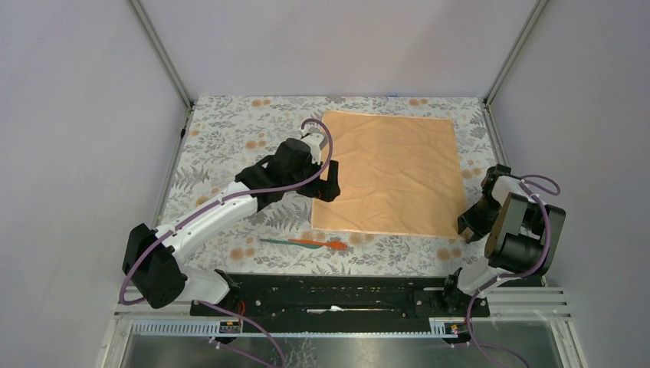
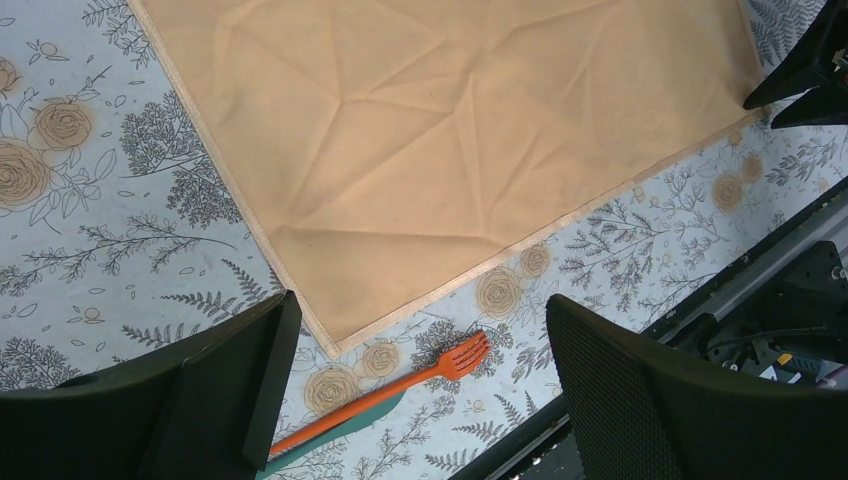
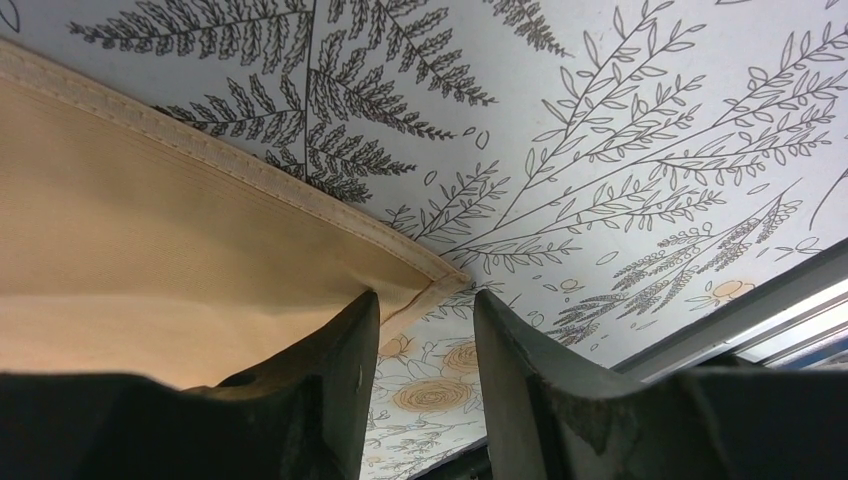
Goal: Fold the napkin into a case and place the utensils inside
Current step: Fold and flatten the napkin at the center of the board.
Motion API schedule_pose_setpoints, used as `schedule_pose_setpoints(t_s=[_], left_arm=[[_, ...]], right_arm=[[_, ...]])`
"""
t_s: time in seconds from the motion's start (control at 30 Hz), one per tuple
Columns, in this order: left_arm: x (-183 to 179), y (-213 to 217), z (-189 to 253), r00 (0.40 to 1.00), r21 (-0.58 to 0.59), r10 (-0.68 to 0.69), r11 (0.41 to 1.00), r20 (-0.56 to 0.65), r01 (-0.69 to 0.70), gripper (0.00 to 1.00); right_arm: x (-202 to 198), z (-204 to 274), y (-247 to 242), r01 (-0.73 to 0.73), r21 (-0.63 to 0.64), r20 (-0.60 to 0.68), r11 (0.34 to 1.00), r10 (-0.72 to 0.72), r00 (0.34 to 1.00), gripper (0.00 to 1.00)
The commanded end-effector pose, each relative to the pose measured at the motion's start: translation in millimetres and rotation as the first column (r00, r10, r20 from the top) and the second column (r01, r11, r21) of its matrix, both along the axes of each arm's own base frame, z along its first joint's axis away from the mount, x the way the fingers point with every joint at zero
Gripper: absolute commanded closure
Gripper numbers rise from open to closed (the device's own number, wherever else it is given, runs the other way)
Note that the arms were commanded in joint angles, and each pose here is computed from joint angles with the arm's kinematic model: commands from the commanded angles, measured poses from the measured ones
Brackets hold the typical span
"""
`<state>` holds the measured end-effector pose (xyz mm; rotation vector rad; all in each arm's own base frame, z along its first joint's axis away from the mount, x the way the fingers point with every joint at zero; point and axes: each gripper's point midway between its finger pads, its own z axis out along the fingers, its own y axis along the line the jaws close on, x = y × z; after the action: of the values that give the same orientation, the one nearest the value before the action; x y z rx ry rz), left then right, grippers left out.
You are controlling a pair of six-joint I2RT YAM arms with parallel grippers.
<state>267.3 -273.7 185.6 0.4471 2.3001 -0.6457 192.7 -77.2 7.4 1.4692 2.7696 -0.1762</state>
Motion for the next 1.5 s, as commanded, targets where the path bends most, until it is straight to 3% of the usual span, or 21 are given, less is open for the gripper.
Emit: schedule_pose_setpoints(t_s=[0.0,0.13,0.67,0.87,1.07,1.23,1.37,1.47], left_arm=[[4,-1,2,0.999,0.003,0.000,1.000,0.035,0.000,0.01],[4,-1,1,0.999,0.007,-0.001,1.000,0.034,0.000,0.01],[4,-1,-9,1.000,0.024,0.001,1.000,0.013,-0.001,0.01],[3,-4,-17,0.999,-0.017,0.011,1.000,-0.030,-0.012,0.01],[-10,-10,-40,0.974,-0.046,0.073,0.995,-0.215,-0.085,0.01],[-4,3,-65,0.864,0.083,0.345,0.937,-0.365,-0.339,0.04],[-8,15,-92,0.689,0.207,0.570,0.816,-0.447,-0.540,0.11],[-16,21,-107,0.573,0.241,0.663,0.729,-0.482,-0.640,0.23]], right_arm=[[-2,-15,-4,-0.008,-0.011,-0.022,1.000,0.008,1.000,0.53],[-4,-28,3,0.000,0.015,-0.011,1.000,0.000,1.000,0.56],[6,-15,7,-0.006,0.020,0.084,1.000,0.004,0.996,1.00],[13,6,10,0.038,0.022,0.153,0.999,-0.041,0.987,1.00],[11,16,8,0.080,-0.001,0.170,0.997,-0.079,0.982,1.00],[14,25,6,0.092,-0.077,0.195,0.993,-0.075,0.978,1.00],[12,32,-3,0.109,-0.203,0.195,0.973,-0.069,0.978,1.00],[14,38,-4,0.100,-0.235,0.215,0.967,-0.049,0.975,1.00]])
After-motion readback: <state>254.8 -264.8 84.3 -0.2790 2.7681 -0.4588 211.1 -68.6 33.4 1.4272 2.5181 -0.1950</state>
